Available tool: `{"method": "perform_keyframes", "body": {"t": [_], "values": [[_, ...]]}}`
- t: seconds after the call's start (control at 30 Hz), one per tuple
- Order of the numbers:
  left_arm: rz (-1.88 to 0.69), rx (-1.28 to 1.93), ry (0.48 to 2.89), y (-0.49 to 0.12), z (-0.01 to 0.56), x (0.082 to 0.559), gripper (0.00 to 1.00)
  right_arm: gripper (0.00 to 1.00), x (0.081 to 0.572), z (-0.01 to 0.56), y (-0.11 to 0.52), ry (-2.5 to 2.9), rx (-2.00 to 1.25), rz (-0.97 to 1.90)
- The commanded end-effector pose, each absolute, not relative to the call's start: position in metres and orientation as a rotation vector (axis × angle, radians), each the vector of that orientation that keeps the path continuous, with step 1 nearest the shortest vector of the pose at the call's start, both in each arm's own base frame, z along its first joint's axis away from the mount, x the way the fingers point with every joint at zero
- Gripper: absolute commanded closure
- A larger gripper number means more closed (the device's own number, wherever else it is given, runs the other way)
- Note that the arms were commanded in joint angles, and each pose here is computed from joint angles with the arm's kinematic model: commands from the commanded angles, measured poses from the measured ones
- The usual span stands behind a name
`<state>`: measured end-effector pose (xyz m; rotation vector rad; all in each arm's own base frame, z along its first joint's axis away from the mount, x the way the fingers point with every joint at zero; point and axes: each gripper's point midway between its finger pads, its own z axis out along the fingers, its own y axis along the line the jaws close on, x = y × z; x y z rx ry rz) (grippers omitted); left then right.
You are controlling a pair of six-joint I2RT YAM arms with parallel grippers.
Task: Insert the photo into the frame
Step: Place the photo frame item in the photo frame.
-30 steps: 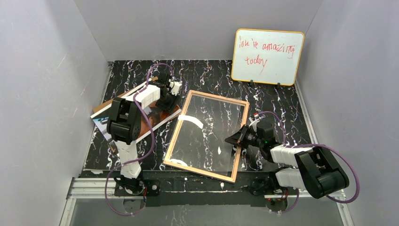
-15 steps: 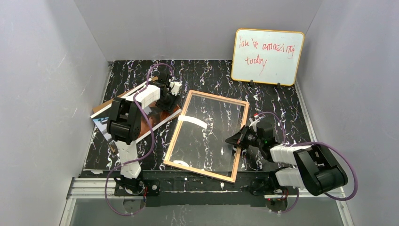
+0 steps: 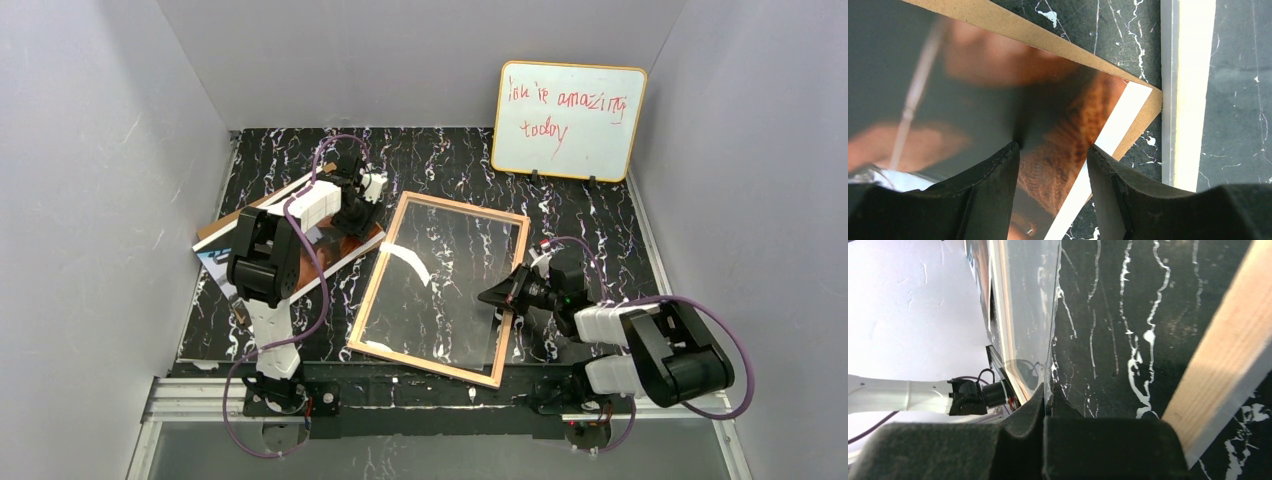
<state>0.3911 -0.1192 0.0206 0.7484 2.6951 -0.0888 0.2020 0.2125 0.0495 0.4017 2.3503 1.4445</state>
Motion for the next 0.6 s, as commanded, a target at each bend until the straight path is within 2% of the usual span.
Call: {"method": "perform_keyframes", "body": {"t": [0.0, 0.57], "values": [[-0.141, 0.855, 2.902, -0.1218, -0.0319, 0.333, 0.49, 0.99, 0.2067, 0.0723, 0.2163, 2.269, 0.271, 1.467], [-0.138, 0.854, 2.905, -0.1213, -0.0327, 0.3327, 0.49, 0.99, 0.2117, 0.0686, 0.2115, 2.268, 0.285, 1.417]]}}
